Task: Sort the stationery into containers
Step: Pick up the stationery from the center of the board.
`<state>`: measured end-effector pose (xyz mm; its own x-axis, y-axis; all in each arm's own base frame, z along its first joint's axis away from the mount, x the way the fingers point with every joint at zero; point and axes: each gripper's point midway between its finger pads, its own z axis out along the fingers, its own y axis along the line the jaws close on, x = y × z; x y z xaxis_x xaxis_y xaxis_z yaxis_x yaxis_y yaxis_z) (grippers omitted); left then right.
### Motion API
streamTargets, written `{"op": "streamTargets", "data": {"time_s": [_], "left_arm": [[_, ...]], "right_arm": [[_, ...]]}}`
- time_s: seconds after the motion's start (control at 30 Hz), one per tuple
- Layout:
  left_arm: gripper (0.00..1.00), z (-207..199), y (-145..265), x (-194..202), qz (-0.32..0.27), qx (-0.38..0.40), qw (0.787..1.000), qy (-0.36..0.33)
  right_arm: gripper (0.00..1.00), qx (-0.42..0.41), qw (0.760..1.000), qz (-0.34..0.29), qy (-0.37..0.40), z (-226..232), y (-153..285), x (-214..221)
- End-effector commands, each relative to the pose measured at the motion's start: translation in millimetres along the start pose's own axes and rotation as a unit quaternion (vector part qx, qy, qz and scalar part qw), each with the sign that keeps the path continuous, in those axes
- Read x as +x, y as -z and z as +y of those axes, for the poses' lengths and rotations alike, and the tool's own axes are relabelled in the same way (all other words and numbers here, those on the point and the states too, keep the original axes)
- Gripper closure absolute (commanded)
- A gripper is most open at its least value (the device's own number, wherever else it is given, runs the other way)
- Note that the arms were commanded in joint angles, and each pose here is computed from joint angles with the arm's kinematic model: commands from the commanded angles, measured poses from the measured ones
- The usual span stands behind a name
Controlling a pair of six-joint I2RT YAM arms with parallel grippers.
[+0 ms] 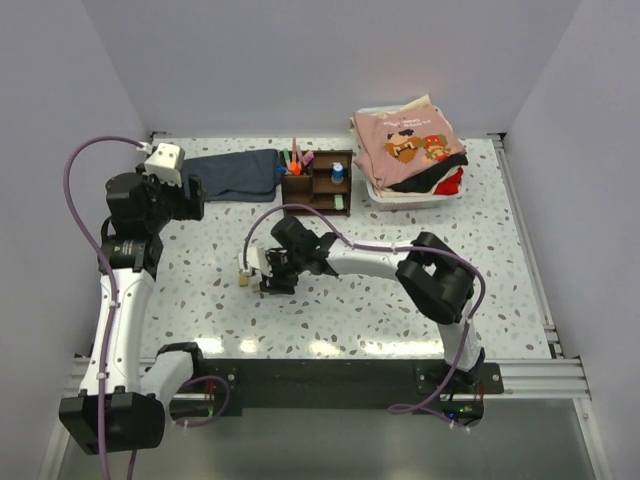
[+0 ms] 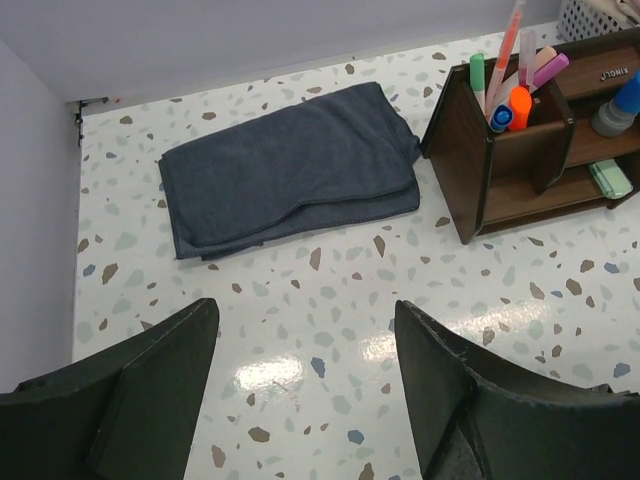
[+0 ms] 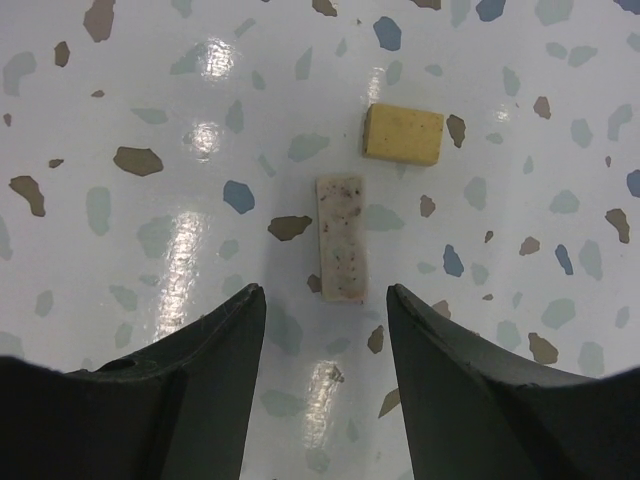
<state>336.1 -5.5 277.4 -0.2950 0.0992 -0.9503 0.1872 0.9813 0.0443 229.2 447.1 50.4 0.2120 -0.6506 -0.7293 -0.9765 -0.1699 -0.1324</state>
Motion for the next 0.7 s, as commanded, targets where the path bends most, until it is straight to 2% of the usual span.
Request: {"op": "streamTargets", "data": {"time_s": [0.0, 0.4, 0.57, 0.67], "left_arm": [[0.24, 5, -2, -3, -0.004, -0.008, 1.000, -0.004], [0.24, 7, -3, 0, -0.001, -0.013, 1.000, -0.006], [0.24, 7, -5, -1, -0.003, -0.013, 1.000, -0.004], [0.24, 6, -6, -1, -0.004, -0.010, 1.000, -0.002]], "right_arm": [[0.45, 0.019, 0.999, -0.018, 0.021, -17, -7, -17], [0.50, -0.007, 1.000, 0.007, 0.012, -9, -19, 1], [0.62, -0.021, 1.000, 0.015, 0.007, -5, -21, 5], [0.65, -0.017, 1.000, 0.018, 0.004, -5, -23, 7]]}}
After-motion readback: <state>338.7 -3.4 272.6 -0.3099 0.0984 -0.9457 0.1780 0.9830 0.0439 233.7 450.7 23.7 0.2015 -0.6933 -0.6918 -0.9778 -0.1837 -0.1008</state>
